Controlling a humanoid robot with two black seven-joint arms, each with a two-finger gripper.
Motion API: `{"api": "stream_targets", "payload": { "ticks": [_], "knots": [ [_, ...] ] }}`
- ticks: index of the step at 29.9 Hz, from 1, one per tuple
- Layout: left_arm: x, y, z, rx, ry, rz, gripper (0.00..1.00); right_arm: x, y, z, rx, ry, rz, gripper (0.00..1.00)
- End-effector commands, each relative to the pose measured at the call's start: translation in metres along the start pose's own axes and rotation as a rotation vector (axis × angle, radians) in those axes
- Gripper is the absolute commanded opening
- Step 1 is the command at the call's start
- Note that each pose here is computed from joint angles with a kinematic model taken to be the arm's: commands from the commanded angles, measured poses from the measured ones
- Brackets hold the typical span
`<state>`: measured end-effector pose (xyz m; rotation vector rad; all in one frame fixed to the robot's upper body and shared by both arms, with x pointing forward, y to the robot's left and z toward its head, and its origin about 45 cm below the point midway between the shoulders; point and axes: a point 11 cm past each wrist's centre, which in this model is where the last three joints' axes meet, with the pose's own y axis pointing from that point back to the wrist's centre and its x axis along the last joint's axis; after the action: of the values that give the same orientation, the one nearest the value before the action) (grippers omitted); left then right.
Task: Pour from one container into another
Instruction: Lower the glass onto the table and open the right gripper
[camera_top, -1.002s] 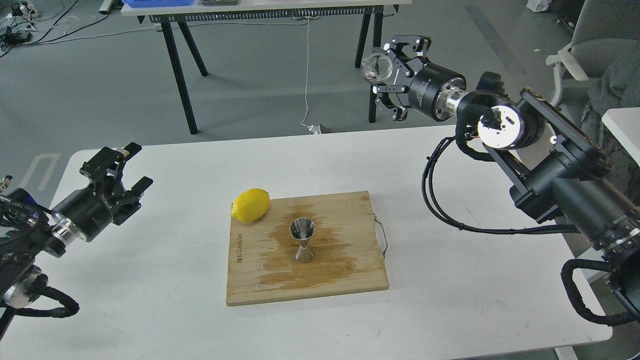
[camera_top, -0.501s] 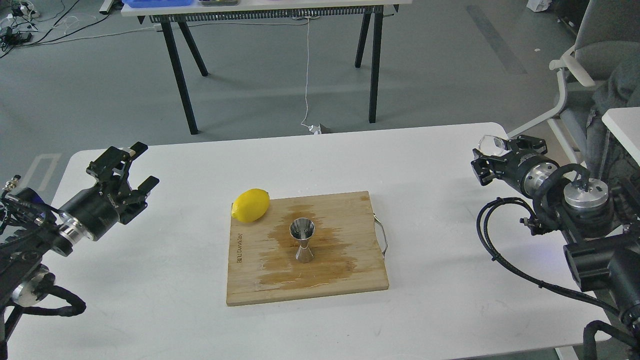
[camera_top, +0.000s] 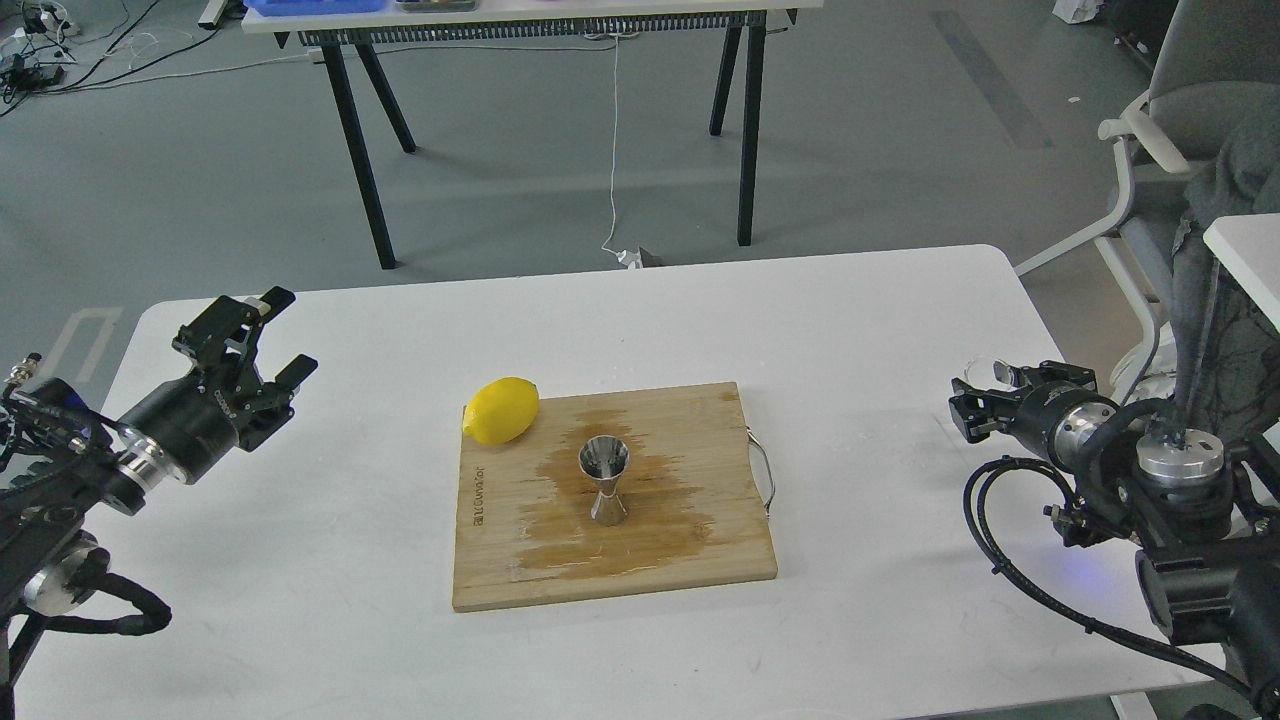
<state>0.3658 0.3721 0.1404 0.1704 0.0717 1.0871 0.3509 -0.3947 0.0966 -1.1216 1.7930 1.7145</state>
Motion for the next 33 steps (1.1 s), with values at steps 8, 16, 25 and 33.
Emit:
{"api": "stream_targets", "payload": {
  "ticks": [8,16,25,33],
  "knots": [
    [-0.003,-0.002,-0.001,0.001,0.001,-0.007,0.99,0.016,-0.001,0.013,-0.036,-0.011,0.028,0.15],
    [-0.002,-0.001,-0.002,0.003,0.002,-0.006,0.99,0.022,-0.001,0.014,-0.040,-0.012,0.037,0.17],
    [-0.002,-0.001,-0.002,0.003,0.002,-0.006,0.99,0.025,-0.002,0.018,-0.046,-0.016,0.037,0.19],
    [-0.003,-0.002,-0.002,0.003,0.004,-0.006,0.99,0.023,-0.002,0.018,-0.048,-0.014,0.032,0.25]
  ]
}}
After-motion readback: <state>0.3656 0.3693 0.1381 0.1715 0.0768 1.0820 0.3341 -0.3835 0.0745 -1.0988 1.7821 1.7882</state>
